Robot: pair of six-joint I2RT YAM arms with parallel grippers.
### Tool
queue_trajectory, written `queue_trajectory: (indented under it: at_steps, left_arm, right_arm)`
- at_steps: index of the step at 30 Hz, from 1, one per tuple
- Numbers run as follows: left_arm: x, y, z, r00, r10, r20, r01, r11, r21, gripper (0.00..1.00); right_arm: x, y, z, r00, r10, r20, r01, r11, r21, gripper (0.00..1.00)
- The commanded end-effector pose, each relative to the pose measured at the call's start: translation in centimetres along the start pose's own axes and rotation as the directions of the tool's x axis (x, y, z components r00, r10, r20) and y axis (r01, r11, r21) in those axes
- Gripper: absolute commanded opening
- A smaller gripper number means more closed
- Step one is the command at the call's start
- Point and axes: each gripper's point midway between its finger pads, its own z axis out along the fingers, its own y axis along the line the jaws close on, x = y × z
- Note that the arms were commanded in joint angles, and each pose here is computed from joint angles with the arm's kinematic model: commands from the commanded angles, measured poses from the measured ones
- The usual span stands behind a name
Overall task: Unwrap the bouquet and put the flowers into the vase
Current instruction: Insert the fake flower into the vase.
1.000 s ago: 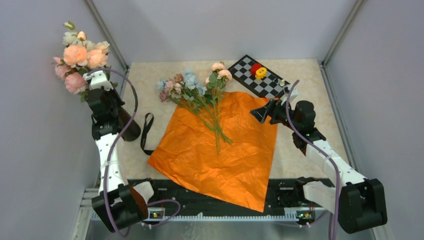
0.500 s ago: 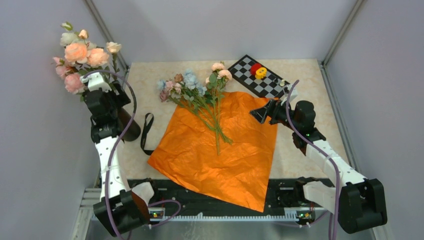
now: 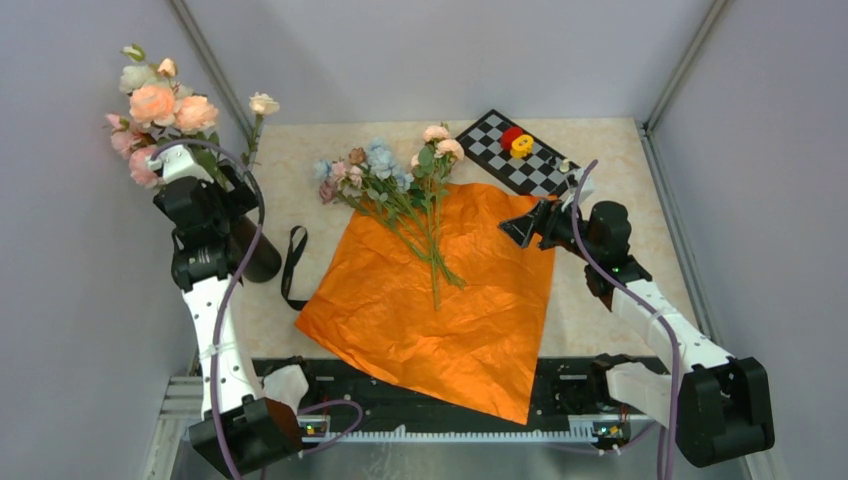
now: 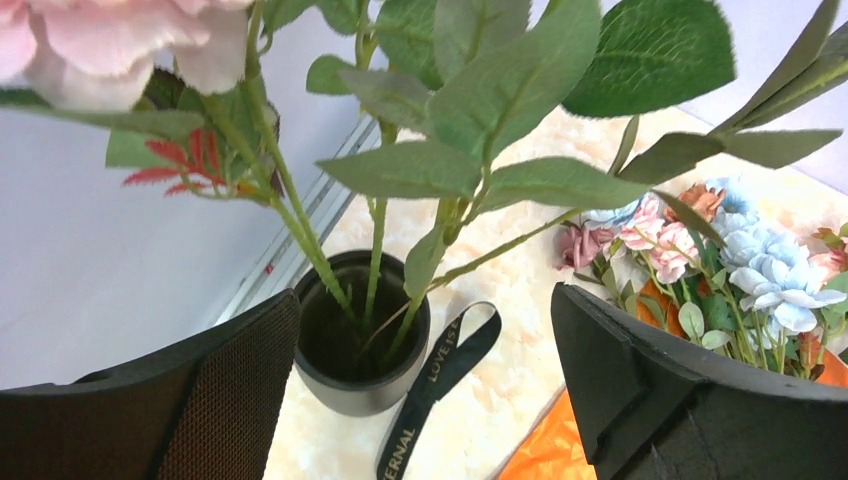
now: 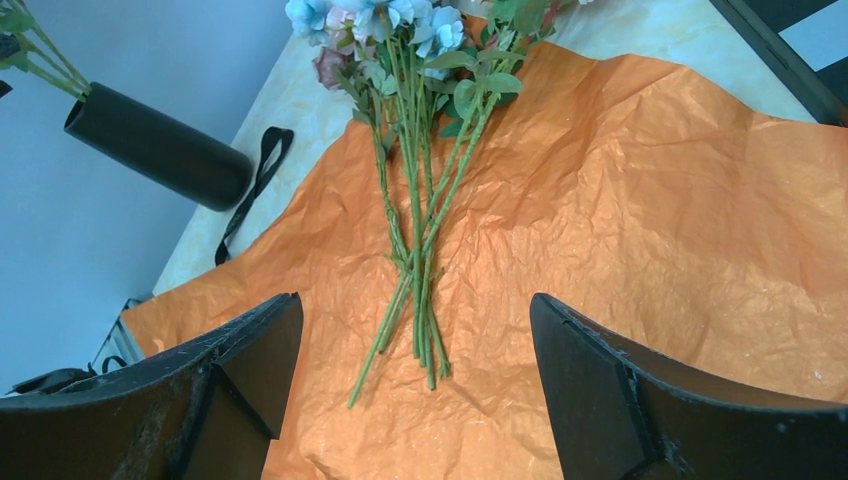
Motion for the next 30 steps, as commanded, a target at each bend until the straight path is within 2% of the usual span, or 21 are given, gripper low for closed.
queue_trajectory:
  at_steps: [1, 9, 16, 23, 26, 30]
  left_arm:
    - [-0.4, 0.5, -1.8, 0.998, -0.057, -0.026, 0.056, 0.997, -0.046, 0.99]
    - [2.4, -1.3, -4.0, 0.989, -0.055, -0.138, 0.053, 0.998, -0.013, 0.99]
    - [6.3, -7.2, -6.0, 0.976, 0.042, -0.211, -0.004, 0.984, 0.178, 0.99]
    - [10.2, -14.2, -6.5, 0.950, 0.128, -0.285, 0.048, 0.841, 0.539, 0.99]
    - [10.7, -15.8, -6.6, 0.947, 0.151, -0.285, 0.064, 0.778, 0.625, 0.99]
    - [11.4, -17.0, -6.6, 0.951, 0.139, -0.278, 0.092, 0.727, 0.680, 0.99]
  right_arm:
    - [-0.9, 0.5, 0.0, 0.999, -0.018, 0.031, 0.019, 0.999, -0.030, 0.85]
    - [-0.9, 0.4, 0.0, 1.000, -0.009, 0.022, 0.010, 1.000, -0.019, 0.84]
    - [-0.2, 0.2, 0.4, 0.999, 0.049, -0.018, -0.049, 0.999, -0.011, 0.78]
    - [3.0, 1.2, 2.4, 0.994, 0.036, -0.102, -0.031, 0.999, 0.044, 0.71]
    - [4.4, 2.2, 3.9, 0.991, 0.017, -0.129, -0.008, 0.998, 0.067, 0.67]
    - [6.4, 3.7, 6.6, 0.984, -0.011, -0.180, 0.022, 0.998, 0.055, 0.62]
